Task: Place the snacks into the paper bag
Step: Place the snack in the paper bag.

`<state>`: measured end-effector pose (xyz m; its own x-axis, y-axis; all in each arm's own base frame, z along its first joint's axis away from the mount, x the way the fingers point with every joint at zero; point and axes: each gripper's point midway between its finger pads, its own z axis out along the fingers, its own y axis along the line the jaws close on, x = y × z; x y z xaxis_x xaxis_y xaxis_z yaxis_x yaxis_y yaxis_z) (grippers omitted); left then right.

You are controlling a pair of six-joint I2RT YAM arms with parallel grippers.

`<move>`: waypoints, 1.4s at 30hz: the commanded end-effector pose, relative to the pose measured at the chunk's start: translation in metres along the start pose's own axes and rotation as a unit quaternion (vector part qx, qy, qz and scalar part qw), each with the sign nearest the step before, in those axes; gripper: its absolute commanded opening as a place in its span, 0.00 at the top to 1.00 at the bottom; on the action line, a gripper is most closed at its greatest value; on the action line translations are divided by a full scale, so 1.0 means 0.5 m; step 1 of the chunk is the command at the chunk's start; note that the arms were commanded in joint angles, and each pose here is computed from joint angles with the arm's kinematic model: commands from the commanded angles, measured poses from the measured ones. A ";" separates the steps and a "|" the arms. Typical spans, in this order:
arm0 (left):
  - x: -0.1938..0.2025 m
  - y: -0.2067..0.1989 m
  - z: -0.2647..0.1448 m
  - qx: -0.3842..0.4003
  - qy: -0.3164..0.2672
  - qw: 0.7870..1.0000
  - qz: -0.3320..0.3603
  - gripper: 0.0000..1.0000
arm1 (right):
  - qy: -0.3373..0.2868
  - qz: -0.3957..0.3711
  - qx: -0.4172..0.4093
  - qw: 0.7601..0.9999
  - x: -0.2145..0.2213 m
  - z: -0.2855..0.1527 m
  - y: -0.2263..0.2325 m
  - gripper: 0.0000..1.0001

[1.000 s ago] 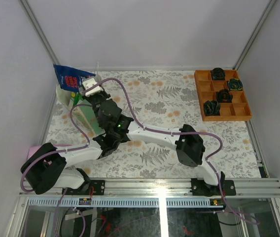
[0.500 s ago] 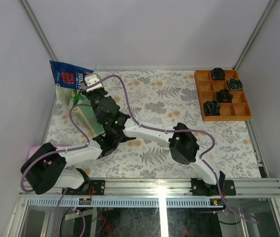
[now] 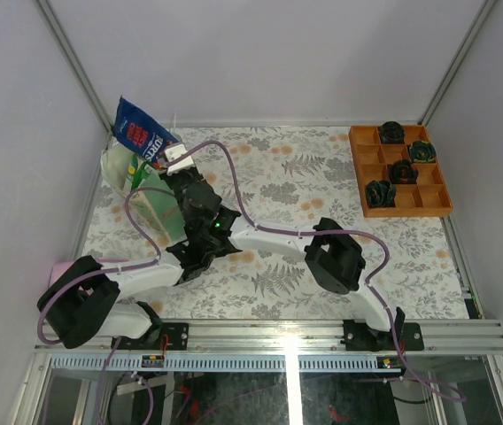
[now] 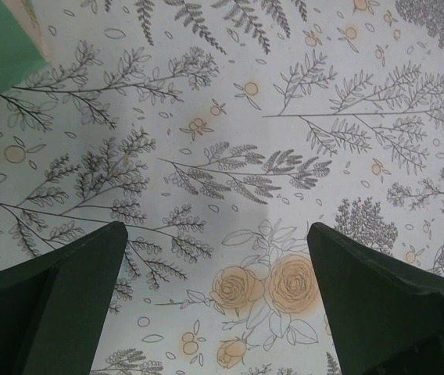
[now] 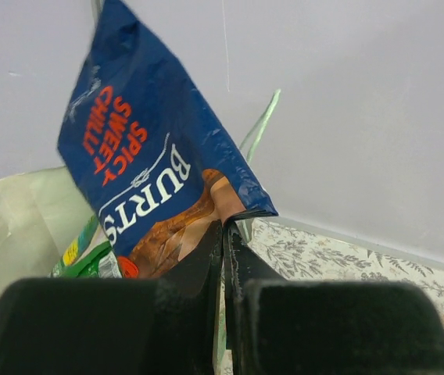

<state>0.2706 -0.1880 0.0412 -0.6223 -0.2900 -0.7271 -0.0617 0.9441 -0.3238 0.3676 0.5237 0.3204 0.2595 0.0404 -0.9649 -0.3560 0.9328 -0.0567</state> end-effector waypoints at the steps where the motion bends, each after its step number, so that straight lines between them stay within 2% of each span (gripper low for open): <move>1: -0.050 -0.033 -0.001 0.022 -0.039 0.999 -0.014 0.00 | -0.025 0.039 0.009 0.999 -0.072 -0.017 -0.030 1.00; 11: -0.044 -0.033 0.004 0.019 -0.035 0.999 -0.012 0.00 | -0.012 0.034 -0.012 0.999 -0.056 -0.036 -0.026 1.00; 23: -0.028 -0.019 -0.005 0.020 -0.028 0.999 -0.019 0.00 | -0.056 0.053 -0.032 0.996 -0.154 -0.014 -0.013 1.00; 35: -0.029 0.016 -0.022 -0.001 -0.043 0.999 -0.020 0.00 | -0.061 0.065 -0.108 0.990 -0.187 0.007 0.030 1.00; 42: -0.024 0.035 -0.036 -0.006 -0.052 0.998 -0.018 0.00 | -0.058 0.065 -0.112 0.990 -0.182 0.048 0.017 1.00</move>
<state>0.2633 -0.1747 0.0506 -0.5779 -0.3207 -0.7505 -0.0707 0.9358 -0.3454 0.3495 0.5377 0.3791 0.2728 0.1236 -0.9541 -0.5516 0.8326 -0.0498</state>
